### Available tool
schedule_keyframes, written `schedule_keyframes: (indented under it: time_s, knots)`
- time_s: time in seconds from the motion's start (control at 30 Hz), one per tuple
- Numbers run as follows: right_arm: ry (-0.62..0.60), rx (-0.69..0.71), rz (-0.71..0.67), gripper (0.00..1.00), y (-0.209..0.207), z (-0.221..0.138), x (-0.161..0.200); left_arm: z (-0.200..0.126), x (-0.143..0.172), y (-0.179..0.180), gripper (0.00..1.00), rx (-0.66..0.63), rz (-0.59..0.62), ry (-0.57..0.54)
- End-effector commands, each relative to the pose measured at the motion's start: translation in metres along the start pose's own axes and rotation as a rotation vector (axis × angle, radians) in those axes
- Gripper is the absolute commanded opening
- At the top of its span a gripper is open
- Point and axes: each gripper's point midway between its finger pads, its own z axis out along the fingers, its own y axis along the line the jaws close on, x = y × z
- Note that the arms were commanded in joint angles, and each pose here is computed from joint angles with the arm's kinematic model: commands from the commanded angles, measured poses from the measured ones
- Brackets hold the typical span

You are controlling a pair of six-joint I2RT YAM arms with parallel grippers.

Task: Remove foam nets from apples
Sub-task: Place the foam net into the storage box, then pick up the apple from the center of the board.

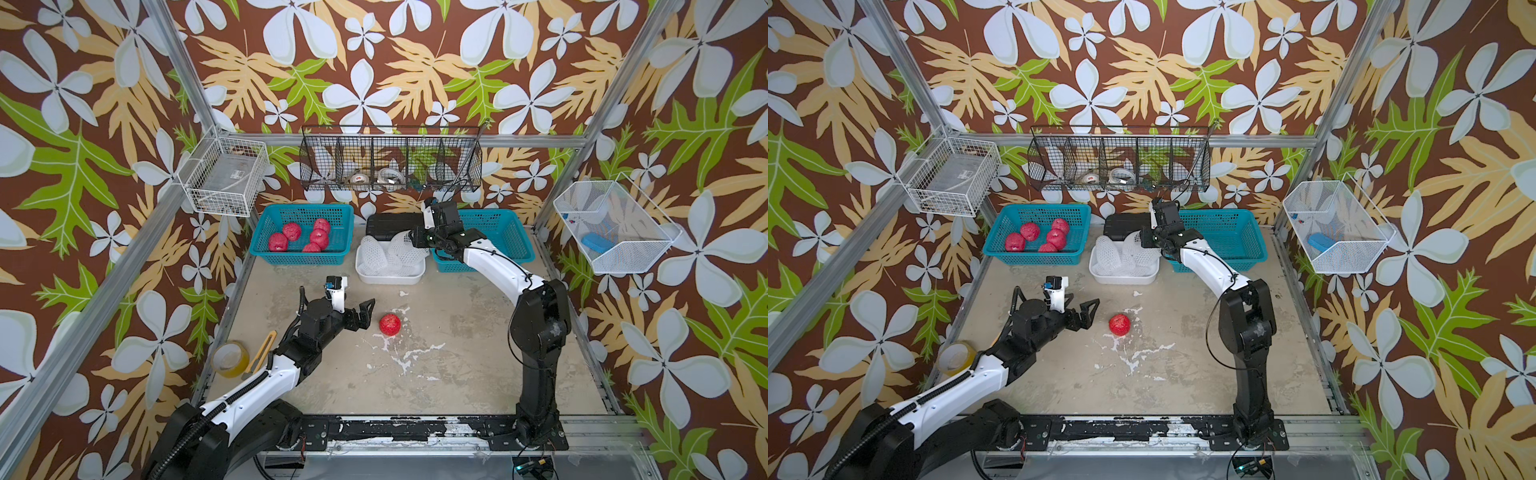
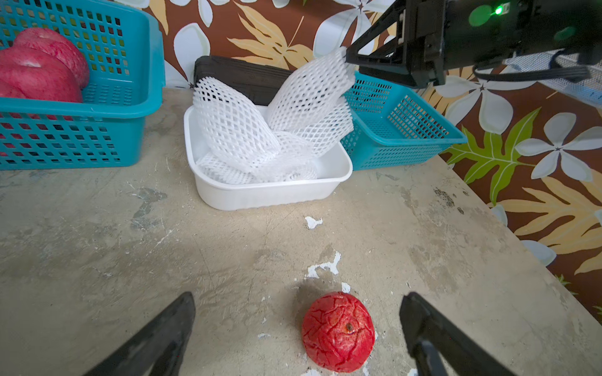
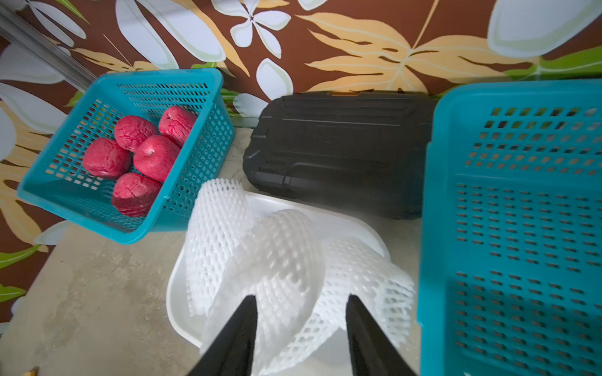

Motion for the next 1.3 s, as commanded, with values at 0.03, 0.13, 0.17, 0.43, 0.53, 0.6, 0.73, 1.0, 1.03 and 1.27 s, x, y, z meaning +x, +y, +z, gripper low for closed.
schedule_keyframes:
  time_s: [0.03,0.13,0.17,0.43,0.53,0.6,0.73,1.0,1.03,1.27]
  knots:
    - [0.080,0.061,-0.046,0.48,-0.011,0.004,0.013,0.006,0.012,-0.009,1.00,0.021,0.038,0.068]
    - [0.096,0.052,-0.058,0.48,-0.008,-0.002,0.014,0.008,0.015,-0.018,1.00,0.047,0.060,0.095]
    - [0.095,0.049,-0.063,0.48,-0.008,-0.008,0.013,0.009,0.017,-0.020,1.00,0.043,0.066,0.101]
    - [-0.025,-0.006,-0.086,0.51,-0.003,-0.080,0.022,0.021,0.054,-0.034,1.00,0.077,0.151,0.213]
    - [-0.124,-0.033,-0.104,0.77,-0.002,-0.110,0.027,0.033,0.058,-0.040,1.00,0.085,0.171,0.239]
    - [-0.146,-0.056,-0.119,0.81,0.000,-0.121,0.033,0.041,0.063,-0.045,1.00,0.102,0.192,0.244]
    - [-0.159,-0.044,-0.118,0.81,-0.007,-0.129,0.048,0.057,0.077,-0.049,1.00,0.118,0.199,0.280]
    - [-0.161,-0.058,-0.127,0.81,-0.013,-0.124,0.067,0.074,0.105,-0.054,1.00,0.105,0.221,0.343]
    - [-0.161,-0.068,-0.123,0.81,-0.011,-0.122,0.069,0.076,0.108,-0.050,1.00,0.090,0.220,0.340]
    - [-0.185,-0.069,-0.123,0.80,-0.013,-0.122,0.070,0.086,0.128,-0.044,0.99,0.082,0.216,0.377]
